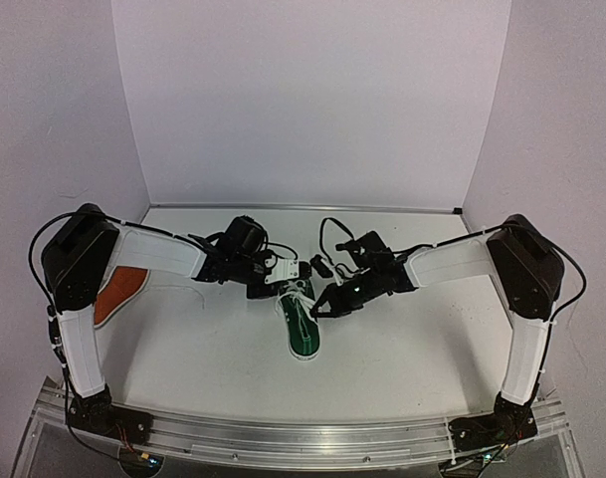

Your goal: Tie the shoes

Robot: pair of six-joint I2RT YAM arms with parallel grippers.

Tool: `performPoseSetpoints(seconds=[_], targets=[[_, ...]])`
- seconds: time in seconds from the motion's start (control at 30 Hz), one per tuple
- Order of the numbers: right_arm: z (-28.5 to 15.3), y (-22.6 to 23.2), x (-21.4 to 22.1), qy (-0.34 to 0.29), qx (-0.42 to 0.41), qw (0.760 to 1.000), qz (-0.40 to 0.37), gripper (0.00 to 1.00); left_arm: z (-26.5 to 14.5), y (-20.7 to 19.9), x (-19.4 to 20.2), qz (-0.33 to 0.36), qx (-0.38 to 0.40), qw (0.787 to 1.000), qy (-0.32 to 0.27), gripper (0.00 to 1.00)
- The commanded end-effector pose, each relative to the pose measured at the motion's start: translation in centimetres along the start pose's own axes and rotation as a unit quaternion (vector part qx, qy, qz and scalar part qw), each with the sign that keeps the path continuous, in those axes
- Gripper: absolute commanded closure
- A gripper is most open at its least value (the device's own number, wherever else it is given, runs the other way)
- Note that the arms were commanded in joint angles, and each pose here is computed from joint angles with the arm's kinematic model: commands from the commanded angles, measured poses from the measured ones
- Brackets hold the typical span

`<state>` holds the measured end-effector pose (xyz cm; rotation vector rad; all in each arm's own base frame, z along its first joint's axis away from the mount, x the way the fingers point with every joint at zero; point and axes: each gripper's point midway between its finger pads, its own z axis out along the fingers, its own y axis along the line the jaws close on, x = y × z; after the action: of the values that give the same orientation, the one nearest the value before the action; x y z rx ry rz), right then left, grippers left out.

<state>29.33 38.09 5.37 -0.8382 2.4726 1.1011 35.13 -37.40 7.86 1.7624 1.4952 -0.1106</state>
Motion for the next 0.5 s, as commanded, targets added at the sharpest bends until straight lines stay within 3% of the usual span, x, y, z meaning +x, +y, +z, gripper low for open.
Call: performPoseSetpoints(seconds=[0.0,0.47], targets=[[-0.6,0.5,0.2,0.000,0.001,1.000,0.002,1.00,-0.5,2.0,-0.2,-0.023,-0.030,0.999,0.008,1.00],[-1.3,0.0,2.4,0.013,0.016,1.000,0.024,1.00,-0.8,3.4,2.0,-0.042,-0.060,0.997,0.039,1.00]])
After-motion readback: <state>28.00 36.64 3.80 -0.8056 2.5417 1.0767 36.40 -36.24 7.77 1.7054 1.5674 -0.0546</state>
